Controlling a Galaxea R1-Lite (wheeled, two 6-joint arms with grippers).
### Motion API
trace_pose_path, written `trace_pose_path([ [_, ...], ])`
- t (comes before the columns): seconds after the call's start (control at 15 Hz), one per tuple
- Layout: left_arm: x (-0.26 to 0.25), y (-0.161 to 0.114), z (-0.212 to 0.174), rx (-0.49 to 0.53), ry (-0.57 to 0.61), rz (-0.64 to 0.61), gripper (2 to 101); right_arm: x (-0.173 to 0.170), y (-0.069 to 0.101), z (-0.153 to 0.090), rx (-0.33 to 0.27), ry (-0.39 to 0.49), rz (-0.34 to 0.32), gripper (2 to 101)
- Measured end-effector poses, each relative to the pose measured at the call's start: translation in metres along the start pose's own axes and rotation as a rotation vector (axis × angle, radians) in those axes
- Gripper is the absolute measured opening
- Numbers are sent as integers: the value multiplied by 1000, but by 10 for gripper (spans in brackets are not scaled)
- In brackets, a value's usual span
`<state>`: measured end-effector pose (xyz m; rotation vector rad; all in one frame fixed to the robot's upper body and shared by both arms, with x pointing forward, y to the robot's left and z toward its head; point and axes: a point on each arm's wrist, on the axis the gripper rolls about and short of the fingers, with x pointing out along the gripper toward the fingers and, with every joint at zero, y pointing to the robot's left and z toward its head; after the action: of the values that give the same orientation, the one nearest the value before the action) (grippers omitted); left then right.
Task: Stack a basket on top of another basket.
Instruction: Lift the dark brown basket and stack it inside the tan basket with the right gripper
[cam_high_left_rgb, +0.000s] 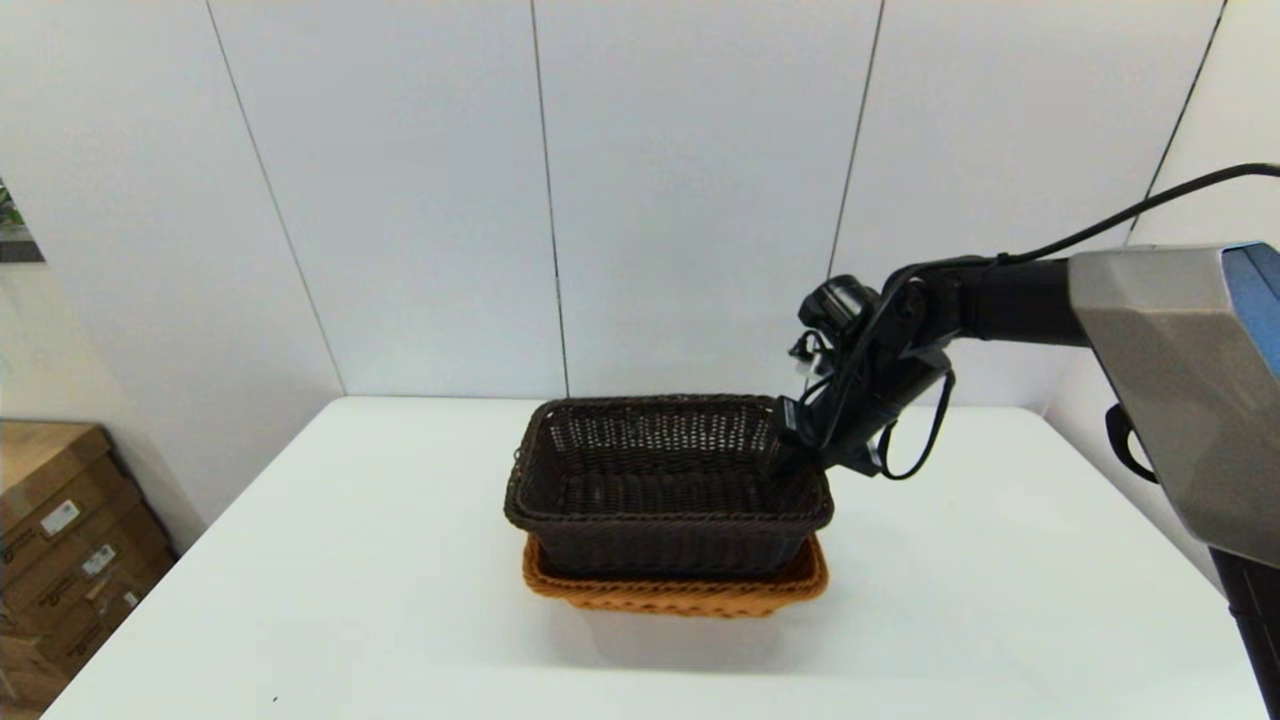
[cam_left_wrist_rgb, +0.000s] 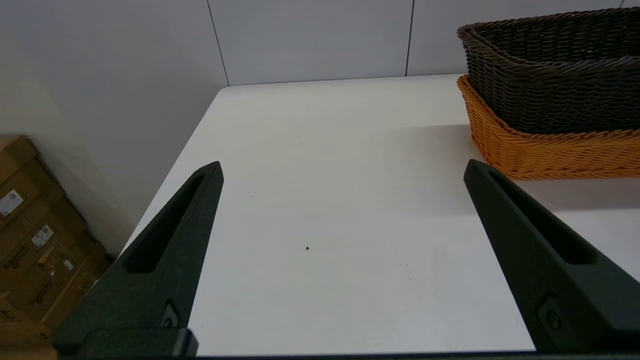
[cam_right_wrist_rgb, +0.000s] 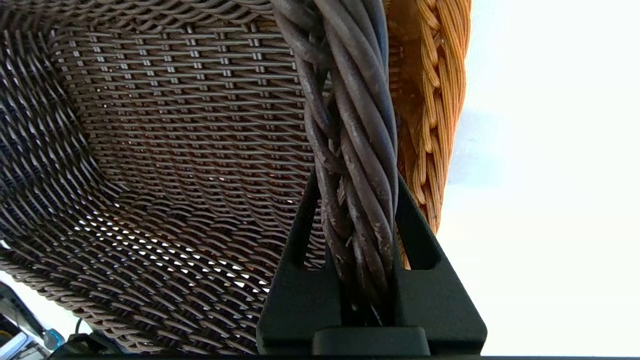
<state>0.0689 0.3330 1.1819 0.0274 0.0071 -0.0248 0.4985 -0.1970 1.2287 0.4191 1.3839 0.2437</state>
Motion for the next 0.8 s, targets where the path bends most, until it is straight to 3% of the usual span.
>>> trace_pose_path([
  [0.8, 0, 0, 0, 0, 0, 0, 978, -5, -9, 3, 11, -4, 2, 151],
])
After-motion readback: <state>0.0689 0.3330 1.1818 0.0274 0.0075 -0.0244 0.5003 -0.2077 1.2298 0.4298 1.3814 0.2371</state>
